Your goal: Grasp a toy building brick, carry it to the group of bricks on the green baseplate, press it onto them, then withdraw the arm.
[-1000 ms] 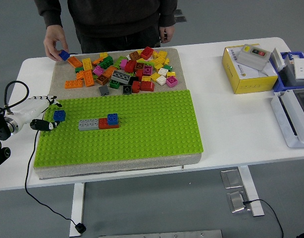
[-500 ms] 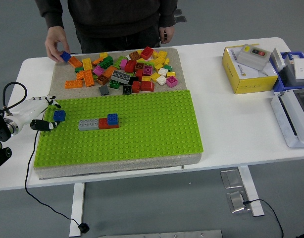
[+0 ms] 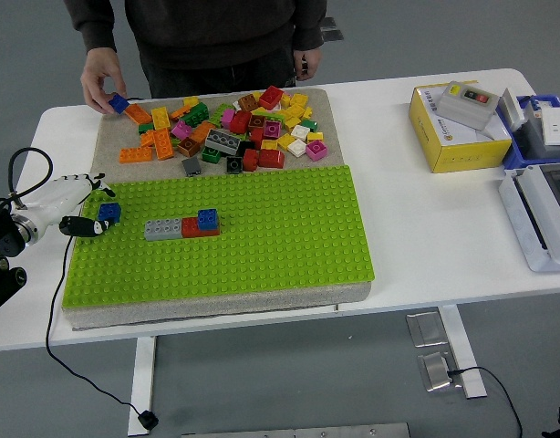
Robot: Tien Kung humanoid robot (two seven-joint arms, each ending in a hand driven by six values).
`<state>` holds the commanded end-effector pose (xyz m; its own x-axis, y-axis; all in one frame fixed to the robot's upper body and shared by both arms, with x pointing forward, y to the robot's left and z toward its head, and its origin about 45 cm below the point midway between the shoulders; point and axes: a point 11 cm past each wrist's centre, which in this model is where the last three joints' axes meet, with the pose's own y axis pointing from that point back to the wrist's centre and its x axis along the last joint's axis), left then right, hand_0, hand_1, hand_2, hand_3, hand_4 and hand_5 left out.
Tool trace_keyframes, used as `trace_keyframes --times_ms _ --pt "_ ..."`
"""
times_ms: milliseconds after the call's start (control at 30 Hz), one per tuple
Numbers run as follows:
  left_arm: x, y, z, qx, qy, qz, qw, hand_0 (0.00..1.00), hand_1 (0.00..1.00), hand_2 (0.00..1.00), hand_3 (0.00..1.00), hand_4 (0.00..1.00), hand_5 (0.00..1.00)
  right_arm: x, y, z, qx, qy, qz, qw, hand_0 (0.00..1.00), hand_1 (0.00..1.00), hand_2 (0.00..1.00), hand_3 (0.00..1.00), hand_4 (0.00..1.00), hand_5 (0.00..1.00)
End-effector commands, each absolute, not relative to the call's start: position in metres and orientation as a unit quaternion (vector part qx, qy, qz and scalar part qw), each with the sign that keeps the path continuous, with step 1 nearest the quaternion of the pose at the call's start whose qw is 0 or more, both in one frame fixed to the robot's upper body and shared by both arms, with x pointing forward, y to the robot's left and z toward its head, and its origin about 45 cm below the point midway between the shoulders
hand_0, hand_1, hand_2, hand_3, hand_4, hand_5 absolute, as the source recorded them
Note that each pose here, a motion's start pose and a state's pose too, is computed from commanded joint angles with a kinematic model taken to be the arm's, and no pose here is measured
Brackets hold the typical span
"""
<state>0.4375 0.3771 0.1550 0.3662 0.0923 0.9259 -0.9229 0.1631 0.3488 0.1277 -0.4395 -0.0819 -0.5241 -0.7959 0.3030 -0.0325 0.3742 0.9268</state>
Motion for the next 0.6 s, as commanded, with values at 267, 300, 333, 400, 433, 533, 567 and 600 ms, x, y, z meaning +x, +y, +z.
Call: trace_keyframes --times_ms 267,300,333,400,433,533,567,600 --pt "0.4362 0.3791 0.1528 0.518 -0.399 0.391 0.647 0.998 0.998 0.995 0.752 0.667 0.342 0.1272 -0.4402 -0.0820 0.284 -0.730 -0.481 0.394 0.655 0.619 0.694 0.701 0.442 0.998" --pt "0.4361 0.3793 0.1526 0.519 -0.399 0.391 0.647 0.998 0.998 0.995 0.752 0.667 0.342 0.1270 -0.4403 -0.0820 0.284 -0.730 -0.481 0.394 0.655 0.619 0.694 0.701 0.442 0.998" --pt "0.4360 0.3795 0.1524 0.519 -0.399 0.391 0.647 0.998 0.998 0.992 0.750 0.661 0.340 0.1269 -0.4404 -0.0820 0.284 -0.730 -0.481 0.394 0.655 0.617 0.694 0.700 0.446 0.998" --pt "0.4353 0.3805 0.1515 0.521 -0.397 0.391 0.647 0.998 0.998 0.992 0.750 0.661 0.340 0.1264 -0.4405 -0.0821 0.284 -0.730 -0.481 0.394 0.655 0.617 0.694 0.700 0.446 0.998" --pt "0.4350 0.3809 0.1511 0.521 -0.396 0.390 0.647 0.998 0.998 0.992 0.750 0.661 0.340 0.1262 -0.4405 -0.0822 0.284 -0.730 -0.481 0.394 0.655 0.617 0.694 0.700 0.446 0.998" --pt "0.4338 0.3823 0.1489 0.524 -0.393 0.390 0.647 0.998 0.997 0.985 0.743 0.659 0.338 0.1251 -0.4407 -0.0824 0.283 -0.730 -0.481 0.395 0.655 0.617 0.694 0.700 0.448 0.998" --pt "0.4336 0.3824 0.1484 0.524 -0.393 0.390 0.647 0.998 0.997 0.985 0.743 0.659 0.338 0.1249 -0.4407 -0.0824 0.283 -0.730 -0.481 0.395 0.655 0.617 0.694 0.700 0.448 0.998" --pt "0.4334 0.3825 0.1479 0.525 -0.392 0.390 0.647 0.998 0.997 0.985 0.743 0.659 0.338 0.1247 -0.4408 -0.0825 0.283 -0.729 -0.481 0.396 0.655 0.617 0.694 0.700 0.448 0.998"
